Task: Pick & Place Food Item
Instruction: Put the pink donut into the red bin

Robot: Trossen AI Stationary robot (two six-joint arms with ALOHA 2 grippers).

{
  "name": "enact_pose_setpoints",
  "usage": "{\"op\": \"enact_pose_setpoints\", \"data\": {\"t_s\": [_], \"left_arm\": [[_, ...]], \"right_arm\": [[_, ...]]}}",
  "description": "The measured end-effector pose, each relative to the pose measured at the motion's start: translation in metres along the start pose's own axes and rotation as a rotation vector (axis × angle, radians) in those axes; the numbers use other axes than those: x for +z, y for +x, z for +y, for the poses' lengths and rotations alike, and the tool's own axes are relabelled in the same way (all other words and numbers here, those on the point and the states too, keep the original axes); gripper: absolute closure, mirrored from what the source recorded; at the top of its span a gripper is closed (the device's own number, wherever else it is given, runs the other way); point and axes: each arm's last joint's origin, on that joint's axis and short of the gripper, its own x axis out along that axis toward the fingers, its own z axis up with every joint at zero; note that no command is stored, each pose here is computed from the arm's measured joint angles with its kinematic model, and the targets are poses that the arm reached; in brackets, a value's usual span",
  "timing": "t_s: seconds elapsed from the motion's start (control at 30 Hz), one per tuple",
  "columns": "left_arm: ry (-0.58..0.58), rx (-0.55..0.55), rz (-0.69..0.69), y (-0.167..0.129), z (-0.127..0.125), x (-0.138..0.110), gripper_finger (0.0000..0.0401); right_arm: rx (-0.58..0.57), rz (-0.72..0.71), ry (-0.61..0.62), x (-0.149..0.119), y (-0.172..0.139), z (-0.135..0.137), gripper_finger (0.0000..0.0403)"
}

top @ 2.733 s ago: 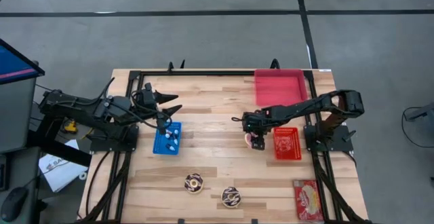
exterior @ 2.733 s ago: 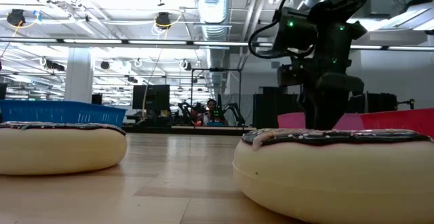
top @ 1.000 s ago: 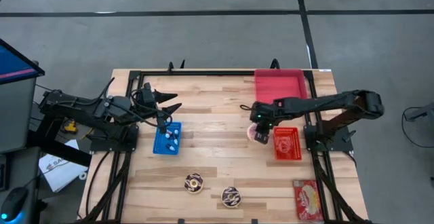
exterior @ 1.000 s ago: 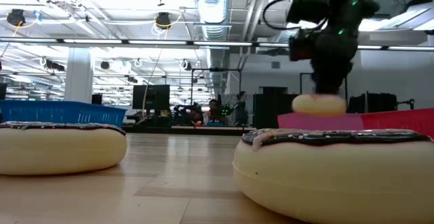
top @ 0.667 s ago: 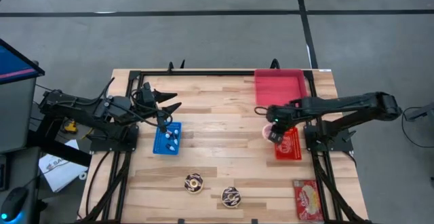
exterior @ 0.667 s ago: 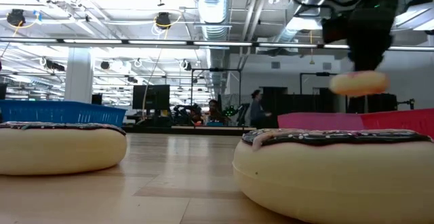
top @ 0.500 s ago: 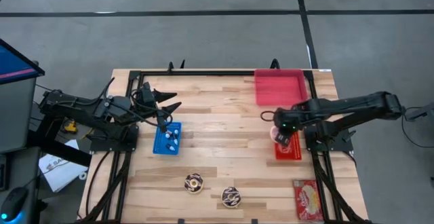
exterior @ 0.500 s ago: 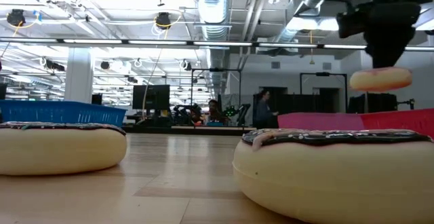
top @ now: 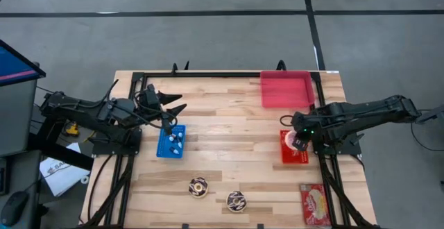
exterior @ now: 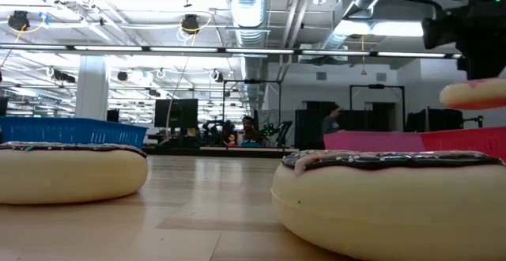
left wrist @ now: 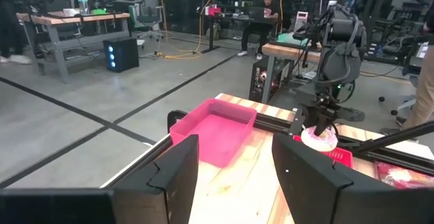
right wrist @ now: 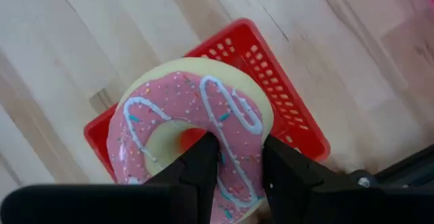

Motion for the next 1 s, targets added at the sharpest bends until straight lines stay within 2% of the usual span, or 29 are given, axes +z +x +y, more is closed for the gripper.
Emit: {"op": "enact_pose_setpoints", "data": {"t_s": [0.27, 0.6, 0.83, 1.0], "left_arm": [[-0.002, 0.000, -0.002, 0.016, -0.014, -0.006, 0.0219], [-0.037, 0.000, -0.007, 0.029, -0.025, -0.011, 0.0219], [-0.045, 0.003, -0.022, 0.030, -0.026, -0.010, 0.0219], [-0.046, 0.003, -0.023, 0.030, -0.026, -0.010, 0.0219]], "right_arm": [[-0.044, -0.105, 0.133, -0.013, 0.009, -0.015, 0.0305], [-0.122, -0.213, 0.381, -0.011, 0.011, -0.017, 0.0305], [-0.169, -0.226, 0.428, -0.011, 0.018, -0.006, 0.0305], [-0.224, -0.237, 0.405, -0.017, 0.025, 0.006, 0.0305]]}}
